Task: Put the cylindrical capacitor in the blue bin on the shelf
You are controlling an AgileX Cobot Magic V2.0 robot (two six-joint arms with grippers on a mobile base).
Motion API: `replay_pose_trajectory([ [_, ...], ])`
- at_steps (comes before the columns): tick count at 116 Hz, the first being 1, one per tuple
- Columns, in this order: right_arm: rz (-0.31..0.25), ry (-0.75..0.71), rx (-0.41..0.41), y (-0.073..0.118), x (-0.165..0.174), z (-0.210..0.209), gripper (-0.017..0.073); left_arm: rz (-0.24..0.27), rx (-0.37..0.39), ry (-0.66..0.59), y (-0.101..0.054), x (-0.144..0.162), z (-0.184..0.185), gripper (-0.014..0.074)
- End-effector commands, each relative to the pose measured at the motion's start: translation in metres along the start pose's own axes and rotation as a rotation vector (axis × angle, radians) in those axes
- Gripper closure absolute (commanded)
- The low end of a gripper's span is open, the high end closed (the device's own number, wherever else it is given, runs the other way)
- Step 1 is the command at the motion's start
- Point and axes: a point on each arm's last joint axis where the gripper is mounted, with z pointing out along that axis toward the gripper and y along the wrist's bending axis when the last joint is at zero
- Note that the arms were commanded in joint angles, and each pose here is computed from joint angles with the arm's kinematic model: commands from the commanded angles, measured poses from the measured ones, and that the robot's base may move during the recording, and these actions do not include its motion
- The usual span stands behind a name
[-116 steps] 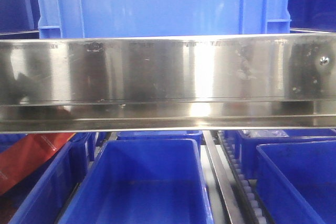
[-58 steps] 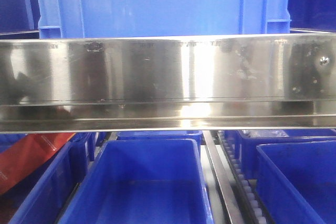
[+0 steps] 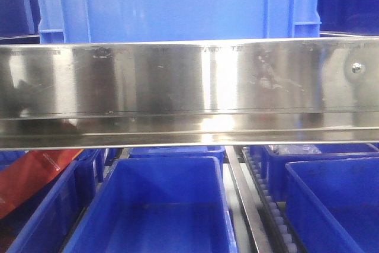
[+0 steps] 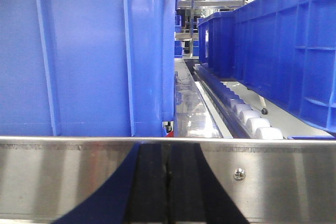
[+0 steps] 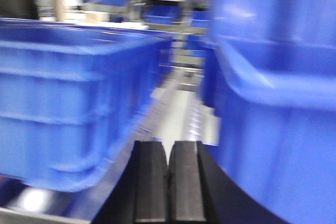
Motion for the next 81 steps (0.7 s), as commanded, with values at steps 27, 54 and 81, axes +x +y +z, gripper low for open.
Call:
replay_pose_trajectory([
  [27, 0.013, -0.074, 0.120, -0.006, 0.073, -0.016, 0.0727, -0.004, -0.002, -0.026, 0.000, -0.002, 0.000, 0.0704],
  [54, 0.024, -0.046, 0.129, -0.007, 0.090, -0.012, 0.0727, -0.004, -0.002, -0.026, 0.000, -0.002, 0.000, 0.0704],
  [81, 0.024, -0.044, 0.129, -0.007, 0.091, -0.012, 0.0727, -0.004, -0.002, -0.026, 0.000, -0.002, 0.000, 0.0704],
])
